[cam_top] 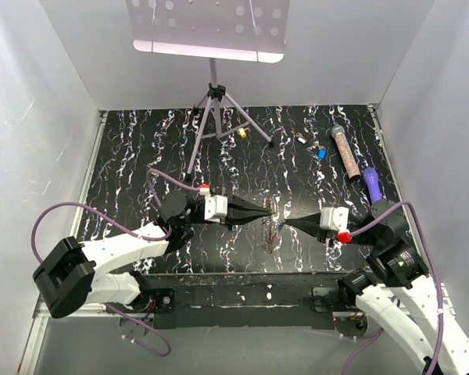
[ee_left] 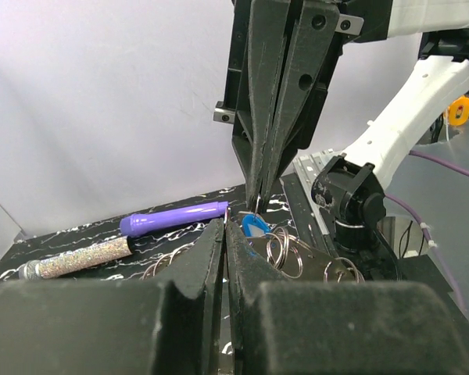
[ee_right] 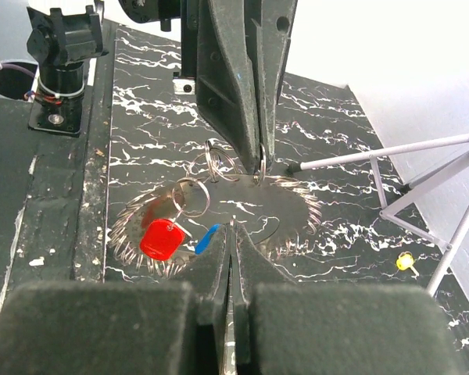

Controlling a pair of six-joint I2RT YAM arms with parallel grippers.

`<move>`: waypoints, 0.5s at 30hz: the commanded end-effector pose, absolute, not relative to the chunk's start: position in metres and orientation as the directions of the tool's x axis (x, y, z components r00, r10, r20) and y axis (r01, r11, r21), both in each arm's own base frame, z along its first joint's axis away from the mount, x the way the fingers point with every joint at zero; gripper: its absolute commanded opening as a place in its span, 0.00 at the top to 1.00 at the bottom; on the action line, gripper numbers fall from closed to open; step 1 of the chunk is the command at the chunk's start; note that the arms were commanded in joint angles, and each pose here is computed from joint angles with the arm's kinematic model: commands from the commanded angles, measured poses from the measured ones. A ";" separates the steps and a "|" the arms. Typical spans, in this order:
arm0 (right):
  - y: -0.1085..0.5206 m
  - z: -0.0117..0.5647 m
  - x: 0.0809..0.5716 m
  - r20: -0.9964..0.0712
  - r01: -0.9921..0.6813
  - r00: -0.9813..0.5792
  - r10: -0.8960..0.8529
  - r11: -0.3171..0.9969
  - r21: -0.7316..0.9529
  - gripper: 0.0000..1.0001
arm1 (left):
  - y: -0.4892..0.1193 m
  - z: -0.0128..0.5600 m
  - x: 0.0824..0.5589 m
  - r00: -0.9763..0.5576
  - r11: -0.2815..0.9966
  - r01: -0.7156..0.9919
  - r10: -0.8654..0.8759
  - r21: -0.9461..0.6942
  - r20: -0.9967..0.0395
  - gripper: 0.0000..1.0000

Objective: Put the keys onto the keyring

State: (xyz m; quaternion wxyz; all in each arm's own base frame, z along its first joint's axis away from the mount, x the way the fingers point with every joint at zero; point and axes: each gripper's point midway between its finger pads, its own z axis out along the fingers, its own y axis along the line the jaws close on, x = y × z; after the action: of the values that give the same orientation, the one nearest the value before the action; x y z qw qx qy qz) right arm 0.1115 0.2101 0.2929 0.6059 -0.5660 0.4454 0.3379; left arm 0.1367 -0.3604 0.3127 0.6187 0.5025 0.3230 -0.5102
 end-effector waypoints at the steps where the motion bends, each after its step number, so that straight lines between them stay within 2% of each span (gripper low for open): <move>1: 0.212 0.322 0.109 -0.904 -0.893 0.426 -0.041 0.140 -0.427 0.99 | -0.354 0.332 0.137 0.300 0.027 0.950 -0.367 0.312 -0.881 1.00; 8: 0.212 0.325 0.121 -0.902 -0.881 0.429 -0.037 0.201 -0.428 0.99 | -0.354 0.332 0.138 0.304 0.037 0.949 -0.372 0.313 -0.877 1.00; 15: 0.215 0.328 0.119 -0.901 -0.884 0.434 -0.011 0.186 -0.429 0.99 | -0.354 0.332 0.138 0.265 0.028 0.961 -0.382 0.276 -0.885 1.00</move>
State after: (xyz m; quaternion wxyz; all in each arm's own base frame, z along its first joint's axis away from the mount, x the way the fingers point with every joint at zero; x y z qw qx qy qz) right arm 0.1199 0.2128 0.3062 0.6258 -0.5485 0.4423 0.3345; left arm 0.1392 -0.3577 0.3192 0.6315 0.4818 0.3236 -0.5141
